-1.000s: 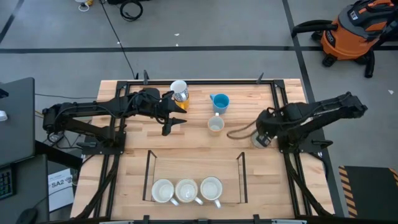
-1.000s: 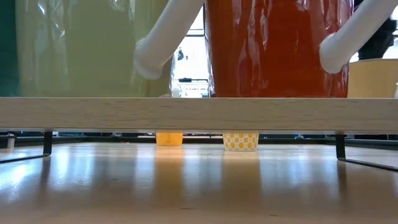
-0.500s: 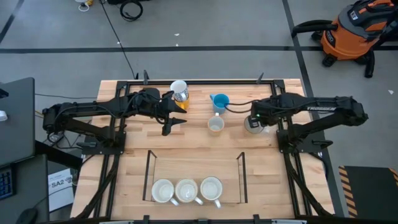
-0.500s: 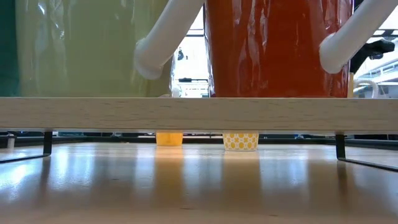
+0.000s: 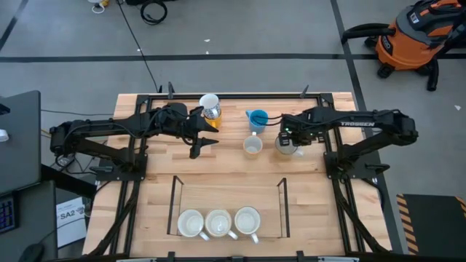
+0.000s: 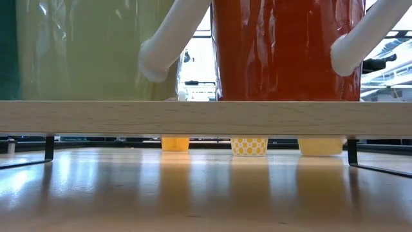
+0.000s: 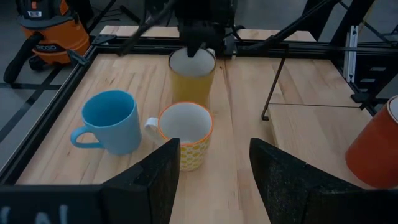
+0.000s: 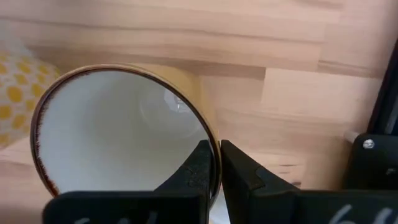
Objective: Place coffee mugs
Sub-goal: Put the light yellow mug on the shelf
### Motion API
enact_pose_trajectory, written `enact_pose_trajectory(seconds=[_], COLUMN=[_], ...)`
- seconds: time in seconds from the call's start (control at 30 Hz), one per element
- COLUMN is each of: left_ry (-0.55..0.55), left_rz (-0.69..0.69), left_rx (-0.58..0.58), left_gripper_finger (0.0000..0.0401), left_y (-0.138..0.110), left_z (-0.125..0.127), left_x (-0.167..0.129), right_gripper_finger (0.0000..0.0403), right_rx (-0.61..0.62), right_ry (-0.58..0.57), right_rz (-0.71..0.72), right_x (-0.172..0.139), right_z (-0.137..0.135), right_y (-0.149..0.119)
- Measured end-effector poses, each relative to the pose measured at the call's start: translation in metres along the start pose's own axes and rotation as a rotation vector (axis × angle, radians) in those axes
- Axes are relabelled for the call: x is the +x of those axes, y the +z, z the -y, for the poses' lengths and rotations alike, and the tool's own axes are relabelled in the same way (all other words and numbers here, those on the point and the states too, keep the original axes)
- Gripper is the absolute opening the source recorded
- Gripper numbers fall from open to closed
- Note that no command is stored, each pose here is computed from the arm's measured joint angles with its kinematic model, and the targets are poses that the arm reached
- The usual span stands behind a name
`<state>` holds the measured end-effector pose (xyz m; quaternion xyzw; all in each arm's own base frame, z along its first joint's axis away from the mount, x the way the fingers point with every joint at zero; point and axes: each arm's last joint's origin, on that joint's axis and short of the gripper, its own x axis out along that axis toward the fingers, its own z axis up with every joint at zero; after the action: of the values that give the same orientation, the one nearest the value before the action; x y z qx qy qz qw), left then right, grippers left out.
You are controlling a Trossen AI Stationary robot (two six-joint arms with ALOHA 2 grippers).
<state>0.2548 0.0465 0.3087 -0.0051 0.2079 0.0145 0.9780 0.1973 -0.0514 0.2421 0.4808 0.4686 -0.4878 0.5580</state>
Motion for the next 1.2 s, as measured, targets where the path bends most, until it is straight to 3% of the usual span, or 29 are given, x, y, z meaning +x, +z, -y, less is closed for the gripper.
enact_pose_trajectory(seconds=[0.73, 1.2], left_ry=[0.0, 0.0], left_rz=[-0.001, -0.001], left_rx=[0.0, 0.0], left_gripper_finger=[0.0199, 0.0199], left_y=[0.0, 0.0], left_z=[0.0, 0.0], left_x=[0.0, 0.0], right_gripper_finger=[0.007, 0.017], right_rx=[-0.053, -0.056], right_ry=[0.007, 0.007], right_rz=[-0.019, -0.018], right_x=[0.013, 0.013], right_z=[-0.012, -0.012], right_y=[0.005, 0.005])
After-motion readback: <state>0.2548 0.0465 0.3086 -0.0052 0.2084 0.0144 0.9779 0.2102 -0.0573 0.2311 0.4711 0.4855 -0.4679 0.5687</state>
